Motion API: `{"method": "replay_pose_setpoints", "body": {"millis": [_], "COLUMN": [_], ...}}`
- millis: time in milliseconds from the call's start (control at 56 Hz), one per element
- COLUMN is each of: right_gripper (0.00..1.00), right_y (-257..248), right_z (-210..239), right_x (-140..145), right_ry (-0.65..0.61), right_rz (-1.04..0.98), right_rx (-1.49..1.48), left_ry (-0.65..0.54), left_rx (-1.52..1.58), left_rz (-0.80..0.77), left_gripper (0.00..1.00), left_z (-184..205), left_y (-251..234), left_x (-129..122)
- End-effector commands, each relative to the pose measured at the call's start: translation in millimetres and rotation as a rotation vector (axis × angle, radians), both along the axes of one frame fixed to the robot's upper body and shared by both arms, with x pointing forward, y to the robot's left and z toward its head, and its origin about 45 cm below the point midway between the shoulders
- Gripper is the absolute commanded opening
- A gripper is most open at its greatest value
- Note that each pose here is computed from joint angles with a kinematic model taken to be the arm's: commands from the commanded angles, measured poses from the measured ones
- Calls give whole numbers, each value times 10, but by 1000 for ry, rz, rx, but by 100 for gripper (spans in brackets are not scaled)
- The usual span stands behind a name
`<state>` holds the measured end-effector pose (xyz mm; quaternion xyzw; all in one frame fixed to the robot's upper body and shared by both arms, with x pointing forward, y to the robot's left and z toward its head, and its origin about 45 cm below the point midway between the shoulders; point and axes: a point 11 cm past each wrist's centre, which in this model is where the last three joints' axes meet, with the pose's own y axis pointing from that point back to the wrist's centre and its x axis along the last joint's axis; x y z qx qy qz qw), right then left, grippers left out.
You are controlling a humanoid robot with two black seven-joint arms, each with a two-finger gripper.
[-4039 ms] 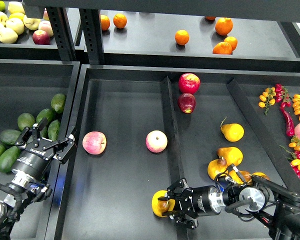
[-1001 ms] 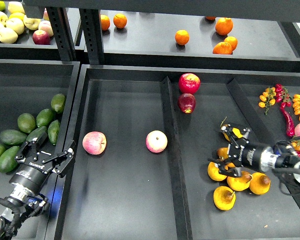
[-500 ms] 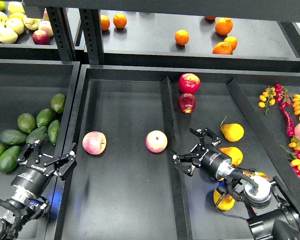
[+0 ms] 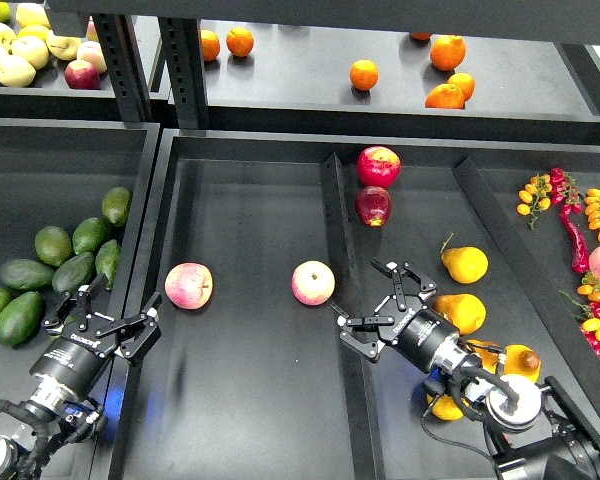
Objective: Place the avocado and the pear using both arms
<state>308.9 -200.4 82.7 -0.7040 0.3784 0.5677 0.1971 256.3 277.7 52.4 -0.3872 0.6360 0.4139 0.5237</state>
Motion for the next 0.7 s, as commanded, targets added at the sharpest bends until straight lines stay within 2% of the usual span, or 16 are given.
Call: {"method": "replay_pose_setpoints", "body": {"millis": [0,232,393,518,679], "right_gripper": [99,99,99,99,100], "right_y": [-80,-178,-422,-526,-568], "right_z": [244,613,788,708,553], "right_x": [141,310,559,651,577], "right_ry": [-86,-170,-232,-210,-162], "right_rz": [-88,-164,-323,-377,-397], "right_rx": [33,116,138,128,138], "left_ry": [-20,-122,-182,-156,-100], "left_rx": [4,5,7,17,36], "left_rz": [9,3,-12,-8,-26], "left_gripper": [99,99,99,99,99], "left_z": [57,388,630,632,499], "left_y": [32,10,-50,-46,-83], "left_x": [187,632,986,1223,1264]}}
